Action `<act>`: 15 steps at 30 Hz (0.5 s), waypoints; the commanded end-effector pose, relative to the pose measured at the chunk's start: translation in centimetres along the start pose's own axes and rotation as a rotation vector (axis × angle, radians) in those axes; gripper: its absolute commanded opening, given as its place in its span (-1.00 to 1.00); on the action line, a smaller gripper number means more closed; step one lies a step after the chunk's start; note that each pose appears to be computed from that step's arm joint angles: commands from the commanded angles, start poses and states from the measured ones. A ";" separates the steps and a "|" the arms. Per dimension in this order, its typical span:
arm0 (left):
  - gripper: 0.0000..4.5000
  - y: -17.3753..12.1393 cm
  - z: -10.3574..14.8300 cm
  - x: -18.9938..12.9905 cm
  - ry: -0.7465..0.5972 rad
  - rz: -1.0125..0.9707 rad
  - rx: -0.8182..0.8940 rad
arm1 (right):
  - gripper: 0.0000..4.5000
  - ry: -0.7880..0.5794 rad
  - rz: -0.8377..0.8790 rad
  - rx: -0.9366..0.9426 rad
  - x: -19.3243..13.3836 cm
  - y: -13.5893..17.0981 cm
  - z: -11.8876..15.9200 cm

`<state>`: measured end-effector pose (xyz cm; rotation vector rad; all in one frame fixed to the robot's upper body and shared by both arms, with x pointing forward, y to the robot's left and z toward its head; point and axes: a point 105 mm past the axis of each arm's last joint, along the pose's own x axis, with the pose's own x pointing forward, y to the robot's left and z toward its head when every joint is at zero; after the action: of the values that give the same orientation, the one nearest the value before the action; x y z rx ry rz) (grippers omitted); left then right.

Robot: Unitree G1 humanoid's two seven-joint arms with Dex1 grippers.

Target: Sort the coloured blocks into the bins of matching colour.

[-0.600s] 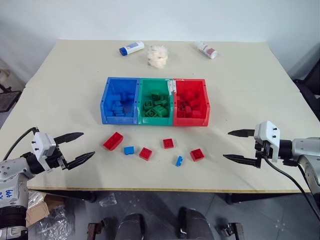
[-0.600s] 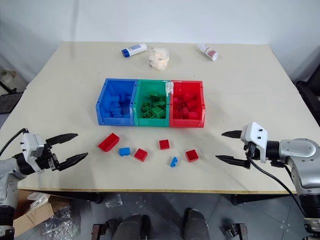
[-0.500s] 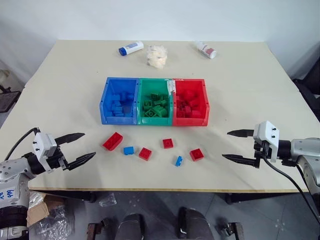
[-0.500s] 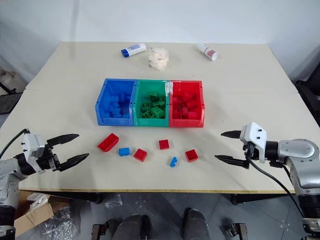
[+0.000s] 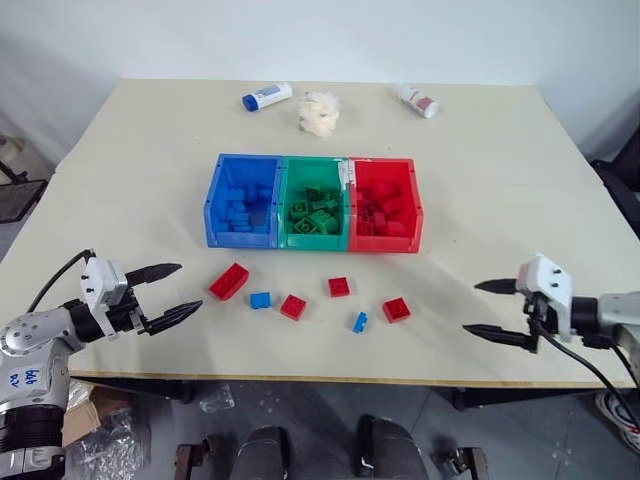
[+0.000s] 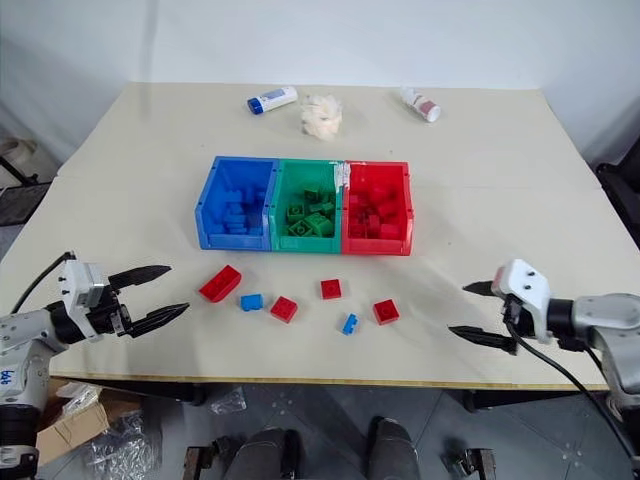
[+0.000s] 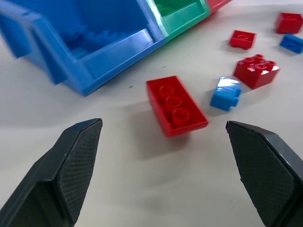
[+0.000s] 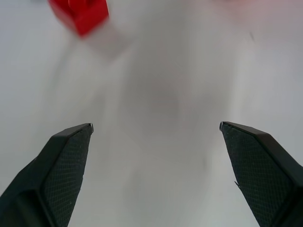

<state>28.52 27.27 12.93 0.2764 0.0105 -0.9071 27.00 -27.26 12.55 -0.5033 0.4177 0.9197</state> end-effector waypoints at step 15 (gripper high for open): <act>0.98 -3.9 1.2 0.1 -0.144 -0.268 -0.028 | 1.00 -0.109 0.204 -0.119 6.8 2.7 5.7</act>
<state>26.20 25.25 12.12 0.2113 -0.0141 -1.1209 28.93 -18.41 13.34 -0.4991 0.3125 1.1647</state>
